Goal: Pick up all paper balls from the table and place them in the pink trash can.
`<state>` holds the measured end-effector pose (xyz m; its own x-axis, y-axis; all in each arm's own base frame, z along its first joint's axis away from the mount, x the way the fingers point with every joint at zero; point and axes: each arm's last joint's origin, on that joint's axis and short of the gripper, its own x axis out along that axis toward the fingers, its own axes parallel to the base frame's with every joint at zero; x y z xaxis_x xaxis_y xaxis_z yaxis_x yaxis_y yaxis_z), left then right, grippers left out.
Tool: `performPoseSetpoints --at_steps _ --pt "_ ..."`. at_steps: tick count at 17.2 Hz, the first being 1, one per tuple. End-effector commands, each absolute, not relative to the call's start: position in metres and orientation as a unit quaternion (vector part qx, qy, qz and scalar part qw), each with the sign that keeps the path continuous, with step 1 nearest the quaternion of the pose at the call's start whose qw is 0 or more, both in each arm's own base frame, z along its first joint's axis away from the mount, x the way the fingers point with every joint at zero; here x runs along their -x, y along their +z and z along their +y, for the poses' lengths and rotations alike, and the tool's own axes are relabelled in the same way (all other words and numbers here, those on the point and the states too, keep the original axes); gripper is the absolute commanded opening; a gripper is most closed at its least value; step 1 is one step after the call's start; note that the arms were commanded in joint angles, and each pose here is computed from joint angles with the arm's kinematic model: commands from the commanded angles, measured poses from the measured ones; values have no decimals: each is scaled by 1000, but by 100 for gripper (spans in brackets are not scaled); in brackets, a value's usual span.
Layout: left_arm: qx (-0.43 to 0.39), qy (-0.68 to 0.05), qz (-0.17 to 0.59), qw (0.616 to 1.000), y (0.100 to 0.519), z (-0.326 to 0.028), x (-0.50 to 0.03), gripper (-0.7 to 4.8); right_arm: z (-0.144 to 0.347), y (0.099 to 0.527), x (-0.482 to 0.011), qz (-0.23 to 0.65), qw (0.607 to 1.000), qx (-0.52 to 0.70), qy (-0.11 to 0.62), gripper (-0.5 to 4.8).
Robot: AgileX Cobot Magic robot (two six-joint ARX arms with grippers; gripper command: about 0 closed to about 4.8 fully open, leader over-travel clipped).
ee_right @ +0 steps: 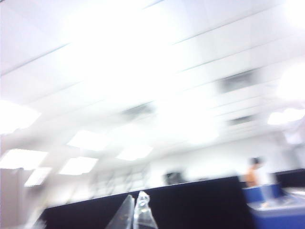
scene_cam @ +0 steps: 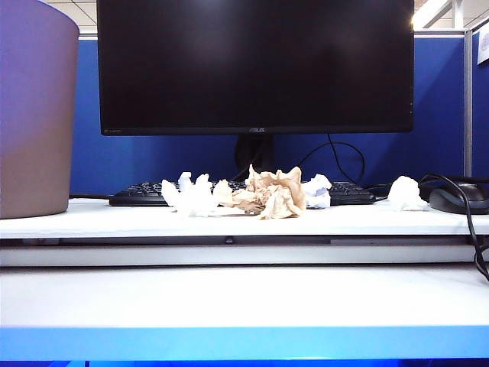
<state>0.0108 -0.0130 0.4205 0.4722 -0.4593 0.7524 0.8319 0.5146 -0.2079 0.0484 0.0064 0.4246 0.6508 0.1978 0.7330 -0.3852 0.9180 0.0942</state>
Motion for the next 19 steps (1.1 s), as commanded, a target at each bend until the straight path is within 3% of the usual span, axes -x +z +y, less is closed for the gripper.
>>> performPoseSetpoints --at_steps 1,4,7,10,12,14,15,16,18,19 --pt "183 -373 -228 880 460 -21 -55 -6 12 463 -89 -252 942 -73 210 18" --pt "152 -359 -186 902 475 -27 -111 -6 17 484 -159 -117 954 -77 264 18" --pt "174 -359 -88 913 454 -35 -180 -6 20 466 -225 -5 963 -67 261 30" --pt "196 -363 21 911 416 -52 -235 -6 20 422 -282 98 963 -88 235 165" --pt "173 -389 86 901 386 -84 -261 -6 21 379 -316 201 951 -93 218 182" --pt "112 -396 160 897 350 -124 -274 -4 26 330 -344 308 921 -94 221 347" --pt "86 -397 182 895 338 -139 -275 0 26 316 -348 341 910 -83 221 370" --pt "72 -384 201 898 329 -144 -278 27 27 306 -349 366 900 -70 226 370" --pt "63 -372 236 895 312 -153 -283 149 31 293 -352 395 886 -46 239 370" --pt "61 -369 253 892 307 -154 -284 156 34 288 -351 410 878 -46 244 370"
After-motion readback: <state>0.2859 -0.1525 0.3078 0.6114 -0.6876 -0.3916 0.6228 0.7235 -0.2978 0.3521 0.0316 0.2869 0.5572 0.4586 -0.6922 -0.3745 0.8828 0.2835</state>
